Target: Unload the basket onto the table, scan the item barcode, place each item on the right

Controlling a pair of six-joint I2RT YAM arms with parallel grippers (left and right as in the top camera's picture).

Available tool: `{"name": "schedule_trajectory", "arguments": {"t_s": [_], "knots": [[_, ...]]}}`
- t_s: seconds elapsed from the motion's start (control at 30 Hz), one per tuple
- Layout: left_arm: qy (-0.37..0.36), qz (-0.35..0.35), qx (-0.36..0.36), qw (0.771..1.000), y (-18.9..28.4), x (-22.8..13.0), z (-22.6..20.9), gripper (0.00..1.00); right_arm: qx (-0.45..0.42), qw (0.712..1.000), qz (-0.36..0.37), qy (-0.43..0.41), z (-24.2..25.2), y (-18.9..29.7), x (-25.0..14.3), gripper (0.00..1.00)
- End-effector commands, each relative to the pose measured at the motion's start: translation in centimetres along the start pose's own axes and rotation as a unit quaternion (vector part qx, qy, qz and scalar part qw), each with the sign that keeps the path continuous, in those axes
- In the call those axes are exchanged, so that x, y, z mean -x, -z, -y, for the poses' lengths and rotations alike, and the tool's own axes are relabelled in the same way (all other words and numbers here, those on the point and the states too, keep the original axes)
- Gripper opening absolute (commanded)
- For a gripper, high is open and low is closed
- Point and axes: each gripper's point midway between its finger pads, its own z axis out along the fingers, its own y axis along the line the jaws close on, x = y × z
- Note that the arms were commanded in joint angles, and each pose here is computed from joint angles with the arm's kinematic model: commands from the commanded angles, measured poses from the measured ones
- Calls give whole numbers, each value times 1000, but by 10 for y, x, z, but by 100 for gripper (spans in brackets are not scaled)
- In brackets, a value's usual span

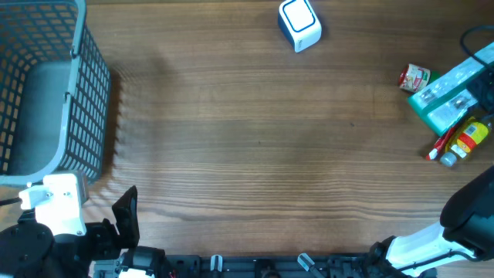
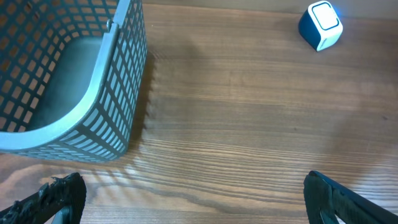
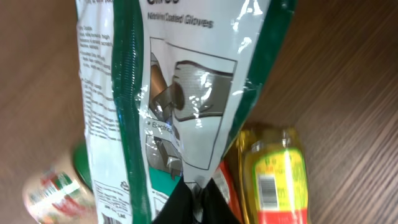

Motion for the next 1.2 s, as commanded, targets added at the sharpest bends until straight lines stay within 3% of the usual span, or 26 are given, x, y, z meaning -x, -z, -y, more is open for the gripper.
{"name": "schedule_trajectory", "arguments": {"t_s": [0.0, 0.07, 0.1, 0.2, 0.3, 0.43, 0.53, 0.57, 0.77, 1.17], "knots": [[-5, 1, -1, 1000, 0, 0, 1, 100, 19, 1000, 10, 17, -7, 18, 3, 73], [-5, 1, -1, 1000, 0, 0, 0, 100, 29, 999, 29, 17, -10, 40, 11, 93], [-5, 1, -1, 1000, 0, 0, 1, 100, 47, 998, 46, 26, -15, 57, 17, 97], [-5, 1, -1, 1000, 0, 0, 1, 100, 133, 983, 108, 62, -50, 133, 28, 100], [-5, 1, -1, 1000, 0, 0, 1, 100, 216, 958, 141, 126, -93, 200, 10, 100], [-5, 1, -1, 1000, 0, 0, 0, 100, 333, 897, 129, 262, -166, 285, -76, 100], [-5, 1, -1, 1000, 0, 0, 0, 100, 388, 860, 107, 314, -191, 323, -129, 100], [-5, 1, -1, 1000, 0, 0, 1, 100, 388, 860, 104, 315, -193, 333, -141, 100], [-5, 1, -1, 1000, 0, 0, 0, 100, 374, 852, 102, 353, -166, 358, -187, 100], [-5, 1, -1, 1000, 0, 0, 1, 100, 365, 845, 32, 389, -125, 337, -230, 100]]}}
